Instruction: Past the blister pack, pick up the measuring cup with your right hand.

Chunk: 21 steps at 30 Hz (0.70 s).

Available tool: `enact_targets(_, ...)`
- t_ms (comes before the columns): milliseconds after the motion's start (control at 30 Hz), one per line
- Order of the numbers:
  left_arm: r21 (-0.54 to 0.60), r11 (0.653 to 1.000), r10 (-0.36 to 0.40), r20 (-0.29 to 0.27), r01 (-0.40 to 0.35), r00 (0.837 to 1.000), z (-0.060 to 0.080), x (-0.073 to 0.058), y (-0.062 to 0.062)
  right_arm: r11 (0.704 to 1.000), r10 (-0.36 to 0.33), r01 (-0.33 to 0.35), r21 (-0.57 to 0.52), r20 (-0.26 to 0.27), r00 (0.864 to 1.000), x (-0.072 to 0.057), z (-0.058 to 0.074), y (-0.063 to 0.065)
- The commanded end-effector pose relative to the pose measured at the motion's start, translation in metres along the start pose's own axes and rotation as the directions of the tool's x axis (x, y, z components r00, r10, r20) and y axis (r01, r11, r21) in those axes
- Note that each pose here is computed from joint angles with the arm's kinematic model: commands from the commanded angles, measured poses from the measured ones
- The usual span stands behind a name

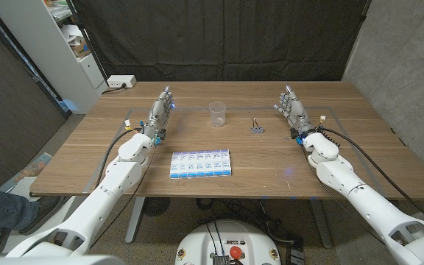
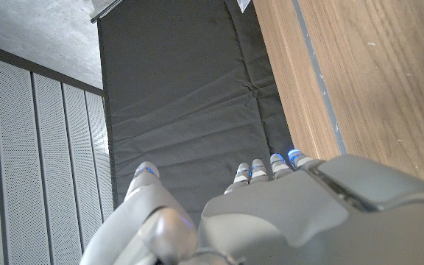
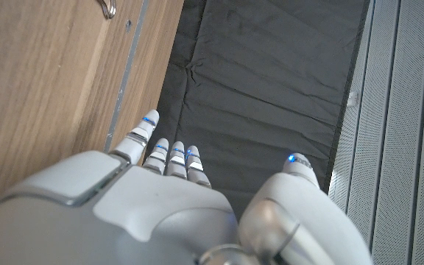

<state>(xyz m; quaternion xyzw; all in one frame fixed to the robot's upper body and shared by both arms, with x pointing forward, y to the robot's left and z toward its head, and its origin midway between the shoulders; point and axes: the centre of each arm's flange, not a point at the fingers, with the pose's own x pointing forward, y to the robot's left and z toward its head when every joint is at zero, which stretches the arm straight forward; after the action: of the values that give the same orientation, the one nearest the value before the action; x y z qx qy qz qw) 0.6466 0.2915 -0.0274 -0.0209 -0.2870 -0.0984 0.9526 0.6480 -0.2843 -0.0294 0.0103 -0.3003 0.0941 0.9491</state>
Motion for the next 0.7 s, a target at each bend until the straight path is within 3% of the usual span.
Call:
enact_targets(33, 0.002, 1.0, 0.001, -0.001, -0.001, 1.0, 0.002, 0.0, 0.003, 0.998, 0.01, -0.009, -0.068, 0.024, 1.0, -0.003, 0.004, 0.006)
enact_targets(200, 0.007, 1.0, 0.001, -0.001, -0.001, 1.0, 0.004, 0.0, 0.004, 0.991, 0.022, -0.017, -0.136, 0.036, 0.999, -0.003, 0.007, 0.011)
enact_targets(700, 0.03, 1.0, -0.002, 0.008, 0.002, 1.0, 0.015, 0.0, 0.003, 0.984, 0.026, -0.013, -0.18, 0.073, 0.997, -0.002, 0.009, 0.019)
